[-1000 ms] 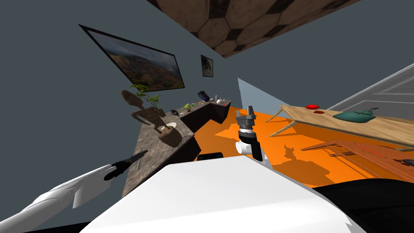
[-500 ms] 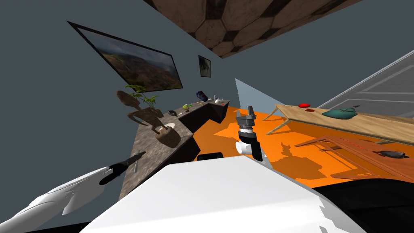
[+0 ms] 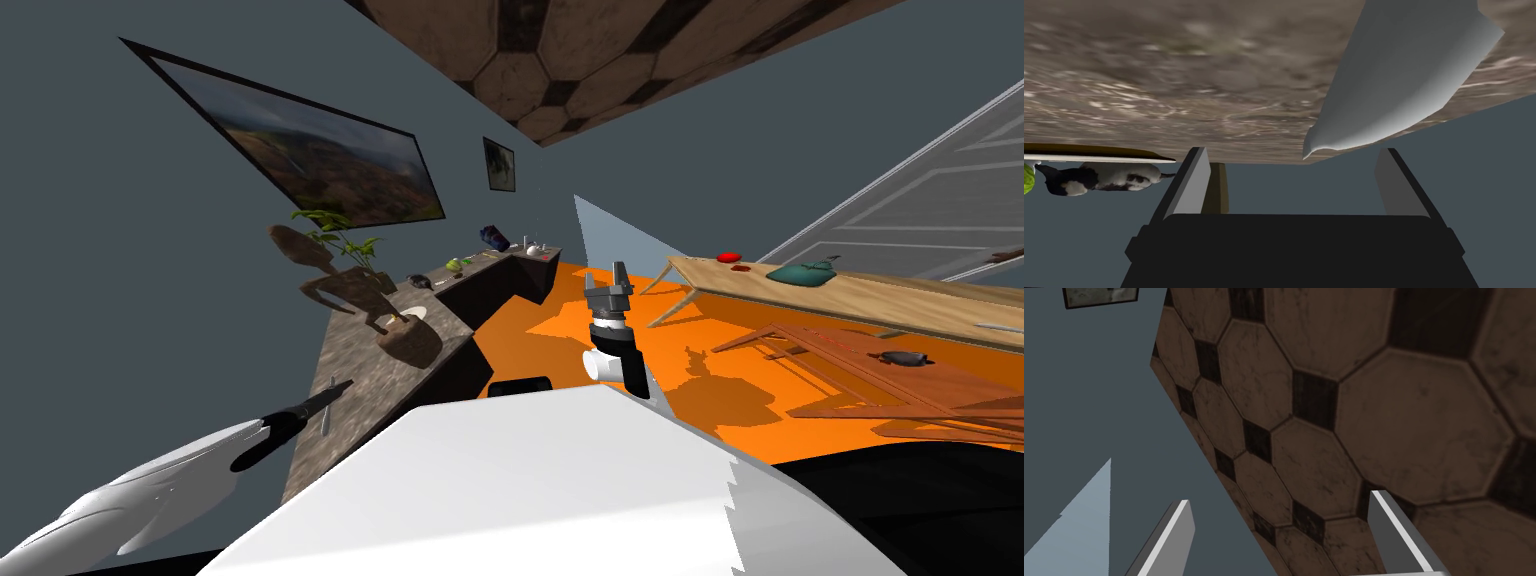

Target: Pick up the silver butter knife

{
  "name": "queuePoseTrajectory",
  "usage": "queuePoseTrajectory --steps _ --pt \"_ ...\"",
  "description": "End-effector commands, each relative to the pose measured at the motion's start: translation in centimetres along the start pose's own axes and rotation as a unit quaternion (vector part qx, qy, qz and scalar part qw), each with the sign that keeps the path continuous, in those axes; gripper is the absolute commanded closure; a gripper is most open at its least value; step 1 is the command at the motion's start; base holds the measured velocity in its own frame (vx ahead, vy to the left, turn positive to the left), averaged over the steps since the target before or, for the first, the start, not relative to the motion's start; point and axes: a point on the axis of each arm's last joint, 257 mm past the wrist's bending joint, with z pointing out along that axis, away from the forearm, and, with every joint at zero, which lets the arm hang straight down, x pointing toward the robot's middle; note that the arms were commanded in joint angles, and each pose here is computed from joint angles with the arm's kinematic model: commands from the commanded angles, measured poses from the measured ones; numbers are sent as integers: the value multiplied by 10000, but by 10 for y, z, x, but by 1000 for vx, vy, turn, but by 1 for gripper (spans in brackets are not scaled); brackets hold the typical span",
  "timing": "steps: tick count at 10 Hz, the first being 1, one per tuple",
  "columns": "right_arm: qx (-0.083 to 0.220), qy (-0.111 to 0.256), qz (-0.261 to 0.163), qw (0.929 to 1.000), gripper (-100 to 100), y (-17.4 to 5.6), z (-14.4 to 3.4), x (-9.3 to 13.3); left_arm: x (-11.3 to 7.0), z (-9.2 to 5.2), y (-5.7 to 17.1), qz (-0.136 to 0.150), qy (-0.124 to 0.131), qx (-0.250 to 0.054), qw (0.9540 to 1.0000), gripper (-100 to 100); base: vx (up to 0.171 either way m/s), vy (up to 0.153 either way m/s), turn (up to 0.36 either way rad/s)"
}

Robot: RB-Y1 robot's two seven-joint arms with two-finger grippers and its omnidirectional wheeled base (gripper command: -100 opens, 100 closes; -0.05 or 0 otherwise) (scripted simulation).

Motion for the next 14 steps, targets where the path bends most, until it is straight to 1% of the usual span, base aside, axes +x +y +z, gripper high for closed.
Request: queuePoseTrajectory --steps 1,2,4,5,6,7,8,9,10,11,12,14 --pt "0 0 0 10000 0 0 0 0 0 0 3 -65 12 -6 10000 -100 -10 -7 -19" --pt "0 0 0 10000 0 0 0 0 3 1 16 -85 57 -84 9999 -100 -23 -20 -130" --pt "0 0 0 10000 0 0 0 0 3 0 18 -136 53 -100 9998 -100 -19 -13 -38" --pt "0 0 0 10000 0 0 0 0 7 0 31 -153 109 -191 9996 -100 -23 -20 -125" --pt "0 0 0 10000 0 0 0 0 7 0 32 -151 108 -207 9996 -100 -21 -17 -90" --pt "0 0 0 10000 0 0 0 0 7 0 32 -208 107 -207 9995 -100 -8 -5 -1" --pt "0 0 -1 10000 0 0 0 0 12 0 45 -236 177 -298 9991 -100 -18 -16 -144" --pt "0 0 0 10000 0 0 0 0 12 -1 48 -211 177 -327 9991 -100 -22 -15 -78" --pt "0 0 0 10000 0 0 0 0 12 -1 48 -282 174 -328 9989 -100 -11 -8 12" --pt "0 0 -1 10000 0 0 0 0 12 -1 47 -242 174 -318 9991 -100 0 0 0" --pt "0 0 -1 10000 0 0 0 0 12 -1 47 -259 175 -319 9990 100 0 0 0" --pt "0 0 -1 10000 0 0 0 0 12 -1 49 -251 170 -341 9990 100 -1 1 7"
